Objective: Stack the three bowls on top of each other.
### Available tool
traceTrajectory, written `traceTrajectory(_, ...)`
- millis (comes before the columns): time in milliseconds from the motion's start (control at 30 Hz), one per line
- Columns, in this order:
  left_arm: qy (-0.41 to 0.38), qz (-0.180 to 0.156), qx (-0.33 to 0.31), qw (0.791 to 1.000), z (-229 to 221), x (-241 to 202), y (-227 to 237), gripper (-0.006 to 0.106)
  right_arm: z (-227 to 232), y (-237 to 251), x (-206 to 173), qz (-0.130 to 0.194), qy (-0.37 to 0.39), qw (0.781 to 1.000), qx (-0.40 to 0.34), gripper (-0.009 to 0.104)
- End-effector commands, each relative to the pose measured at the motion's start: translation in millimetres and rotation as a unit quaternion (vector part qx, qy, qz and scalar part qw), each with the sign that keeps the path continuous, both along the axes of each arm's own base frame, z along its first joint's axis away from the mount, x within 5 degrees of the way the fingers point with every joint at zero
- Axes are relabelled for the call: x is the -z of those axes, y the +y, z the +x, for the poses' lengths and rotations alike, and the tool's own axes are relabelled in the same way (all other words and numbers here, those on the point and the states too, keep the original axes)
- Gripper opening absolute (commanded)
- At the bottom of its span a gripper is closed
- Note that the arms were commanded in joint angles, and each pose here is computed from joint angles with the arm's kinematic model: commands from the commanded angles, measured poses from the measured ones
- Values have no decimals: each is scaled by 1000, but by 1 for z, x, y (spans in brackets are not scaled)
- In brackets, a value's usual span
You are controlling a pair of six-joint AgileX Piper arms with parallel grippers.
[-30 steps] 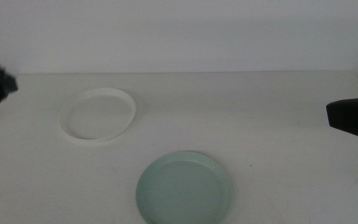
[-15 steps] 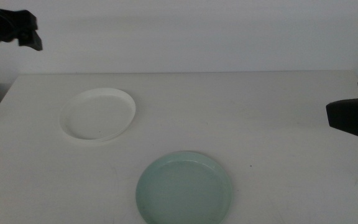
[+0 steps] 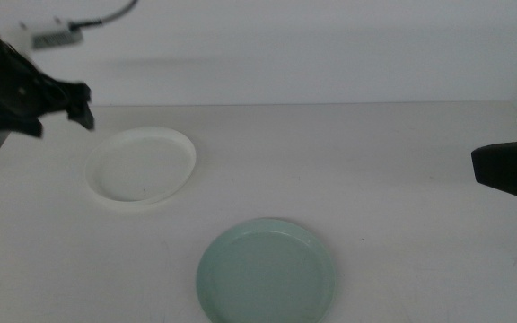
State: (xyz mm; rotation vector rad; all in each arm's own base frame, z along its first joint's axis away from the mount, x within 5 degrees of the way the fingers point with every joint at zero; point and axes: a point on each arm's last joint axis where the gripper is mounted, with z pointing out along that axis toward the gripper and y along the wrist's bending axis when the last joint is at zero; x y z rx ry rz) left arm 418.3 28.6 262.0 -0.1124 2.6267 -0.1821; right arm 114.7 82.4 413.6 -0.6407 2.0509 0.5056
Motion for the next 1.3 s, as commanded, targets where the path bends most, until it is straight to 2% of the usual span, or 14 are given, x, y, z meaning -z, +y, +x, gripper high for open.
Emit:
traceTrajectory(0,-46,-11,4,999,7,-15,-2,105,0,-1,-12,22,-39,999,6,51)
traceTrajectory(300,-3,-36,-5,999,32,50,-2,104,0,-1,-12,21,-38,999,6,51)
traceTrajectory(400,4,-36,-4,999,34,59,-2,97,0,-1,-12,21,-38,999,6,51)
traceTrajectory(500,10,-37,-5,999,35,64,-2,83,0,-1,-12,21,-38,999,6,51)
traceTrajectory(667,12,-36,-4,999,35,67,-3,41,0,-1,-12,21,-38,999,6,51)
traceTrajectory(700,12,-36,-4,999,35,67,-3,36,0,-1,-12,21,-38,999,6,51)
traceTrajectory(767,12,-36,-4,999,35,67,-3,17,0,-1,-12,21,-38,999,6,51)
traceTrajectory(867,12,-36,-4,999,35,67,-3,0,0,-1,-12,21,-38,999,6,51)
traceTrajectory(1100,5,-41,0,999,24,42,-5,0,0,-1,-12,21,-38,999,6,51)
traceTrajectory(1267,-37,-54,-9,998,-11,6,-11,0,0,-1,-12,22,-39,999,6,51)
